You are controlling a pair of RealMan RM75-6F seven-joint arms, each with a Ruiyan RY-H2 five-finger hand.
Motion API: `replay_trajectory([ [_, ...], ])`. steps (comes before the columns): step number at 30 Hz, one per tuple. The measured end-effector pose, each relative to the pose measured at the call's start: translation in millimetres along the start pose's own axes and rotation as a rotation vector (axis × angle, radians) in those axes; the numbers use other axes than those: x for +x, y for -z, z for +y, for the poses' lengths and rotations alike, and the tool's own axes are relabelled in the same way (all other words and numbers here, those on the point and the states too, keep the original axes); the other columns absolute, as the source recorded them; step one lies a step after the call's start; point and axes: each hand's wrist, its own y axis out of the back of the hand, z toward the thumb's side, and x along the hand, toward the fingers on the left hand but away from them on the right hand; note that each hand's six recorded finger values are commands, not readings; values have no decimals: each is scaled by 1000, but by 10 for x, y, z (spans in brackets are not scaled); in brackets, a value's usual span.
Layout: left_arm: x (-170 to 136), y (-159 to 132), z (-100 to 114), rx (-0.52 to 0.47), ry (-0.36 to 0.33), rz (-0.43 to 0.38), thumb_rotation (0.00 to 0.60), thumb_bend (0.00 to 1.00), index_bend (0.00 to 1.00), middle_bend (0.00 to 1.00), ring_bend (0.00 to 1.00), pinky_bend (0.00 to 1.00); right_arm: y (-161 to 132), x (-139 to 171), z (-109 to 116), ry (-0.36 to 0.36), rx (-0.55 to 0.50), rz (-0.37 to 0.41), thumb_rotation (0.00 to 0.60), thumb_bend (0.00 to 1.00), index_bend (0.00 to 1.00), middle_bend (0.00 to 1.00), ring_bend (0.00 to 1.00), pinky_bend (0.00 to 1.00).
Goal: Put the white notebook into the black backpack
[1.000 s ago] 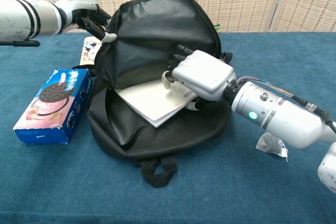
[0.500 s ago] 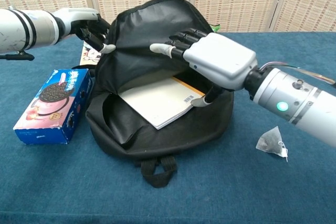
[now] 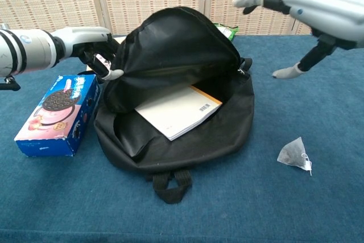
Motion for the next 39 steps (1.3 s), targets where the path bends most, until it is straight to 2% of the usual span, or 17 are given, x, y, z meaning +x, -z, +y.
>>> replay_trajectory([
  [4, -99, -59, -92, 26, 53, -31, 600, 311, 539, 312, 239, 94, 238, 155, 137, 2, 12, -65, 600, 0, 86, 170, 0, 0],
  [7, -190, -104, -121, 43, 86, -56, 600, 251, 370, 280, 218, 91, 408, 273, 226, 2, 20, -113, 600, 0, 91, 174, 0, 0],
  [9, -249, -131, -113, 47, 93, -73, 600, 237, 295, 257, 206, 91, 511, 348, 269, -4, 23, -144, 600, 0, 94, 176, 0, 0],
  [13, -345, -141, -30, 39, 73, -94, 600, 234, 250, 240, 204, 91, 687, 481, 318, -23, 24, -199, 600, 0, 117, 184, 0, 0],
  [18, -459, -41, 183, 4, -18, -90, 600, 234, 259, 240, 205, 91, 843, 607, 283, -60, 2, -253, 600, 28, 154, 218, 31, 3],
  [25, -641, 382, 467, 10, -167, -15, 600, 234, 291, 240, 205, 91, 1068, 811, 159, -116, -42, -321, 600, 146, 270, 309, 143, 112],
  [33, -998, 1143, 742, 120, -384, 125, 600, 234, 305, 240, 205, 91, 1273, 1082, 19, -167, -86, -383, 600, 157, 344, 332, 160, 118],
  [39, -1377, 1506, 785, 187, -457, 208, 600, 234, 304, 239, 202, 91, 1366, 1262, -52, -204, -123, -402, 600, 157, 354, 332, 160, 118],
])
